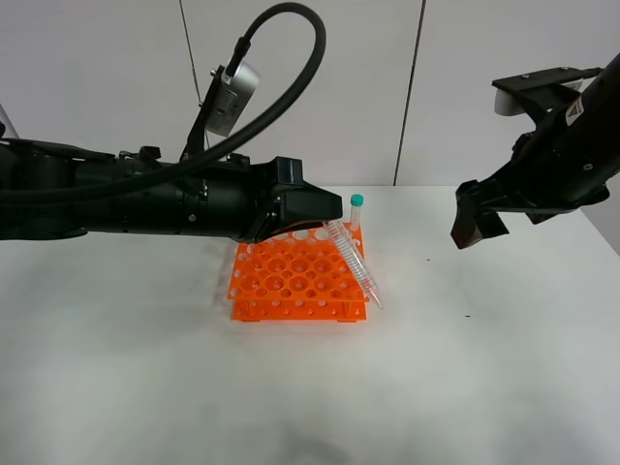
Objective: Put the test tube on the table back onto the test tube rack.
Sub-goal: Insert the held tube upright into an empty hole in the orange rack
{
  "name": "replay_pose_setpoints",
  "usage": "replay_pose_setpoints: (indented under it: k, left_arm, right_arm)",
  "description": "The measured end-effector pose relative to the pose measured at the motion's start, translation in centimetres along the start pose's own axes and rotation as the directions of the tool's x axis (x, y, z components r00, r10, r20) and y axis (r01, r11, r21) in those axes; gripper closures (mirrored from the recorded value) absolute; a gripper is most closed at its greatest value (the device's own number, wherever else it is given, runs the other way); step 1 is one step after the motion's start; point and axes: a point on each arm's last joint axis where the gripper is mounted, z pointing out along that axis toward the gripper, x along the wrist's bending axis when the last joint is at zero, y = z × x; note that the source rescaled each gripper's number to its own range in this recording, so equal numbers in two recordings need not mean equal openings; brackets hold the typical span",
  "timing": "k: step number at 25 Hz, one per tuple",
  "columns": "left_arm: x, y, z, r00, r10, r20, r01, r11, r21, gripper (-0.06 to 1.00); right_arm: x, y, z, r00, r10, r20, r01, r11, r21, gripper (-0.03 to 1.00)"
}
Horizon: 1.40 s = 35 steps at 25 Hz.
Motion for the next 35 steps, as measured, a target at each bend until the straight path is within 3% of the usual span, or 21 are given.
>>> replay_pose_setpoints:
  k: [5, 9, 15, 20, 27, 30, 35]
  left_arm:
    - [0.0, 0.0, 0.0, 1.000, 0.000, 0.000, 0.000, 1.000, 0.000, 0.94]
    - [0.0, 0.0, 0.0, 1.000, 0.000, 0.000, 0.000, 1.000, 0.000, 0.94]
    - [0.0, 0.0, 0.0, 1.000, 0.000, 0.000, 0.000, 1.000, 0.000, 0.94]
    - [0.0, 0.0, 0.0, 1.000, 0.000, 0.002, 0.000, 1.000, 0.001, 0.94]
    - [0.0, 0.0, 0.0, 1.000, 0.000, 0.004, 0.000, 1.000, 0.002, 0.94]
    - [0.0, 0.0, 0.0, 1.000, 0.000, 0.005, 0.000, 1.000, 0.002, 0.94]
    - [-0.1, 0.0, 0.0, 1.000, 0.000, 0.007, 0.000, 1.000, 0.003, 0.94]
  right_arm:
    - [-5.5, -0.3, 1.4, 0.987, 0.137, 0.080, -0.143, 0.988, 0.062, -0.03]
    - [-7.8, -1.4, 1.1, 0.975, 0.199, 0.104, -0.211, 0.969, 0.128, -0.03]
    - [-7.5, -2.3, 1.0, 0.974, 0.216, 0.071, -0.226, 0.948, 0.222, -0.03]
    - [-7.1, -3.5, 0.5, 0.973, 0.221, 0.062, -0.229, 0.947, 0.226, -0.03]
    - [-4.9, -10.8, -1.5, 0.974, 0.217, 0.061, -0.226, 0.948, 0.224, -0.03]
    - [-3.7, -15.3, -1.7, 0.974, 0.216, 0.065, -0.224, 0.961, 0.164, -0.03]
    - [-2.2, -20.3, -2.8, 0.974, 0.210, 0.079, -0.202, 0.974, -0.102, -0.03]
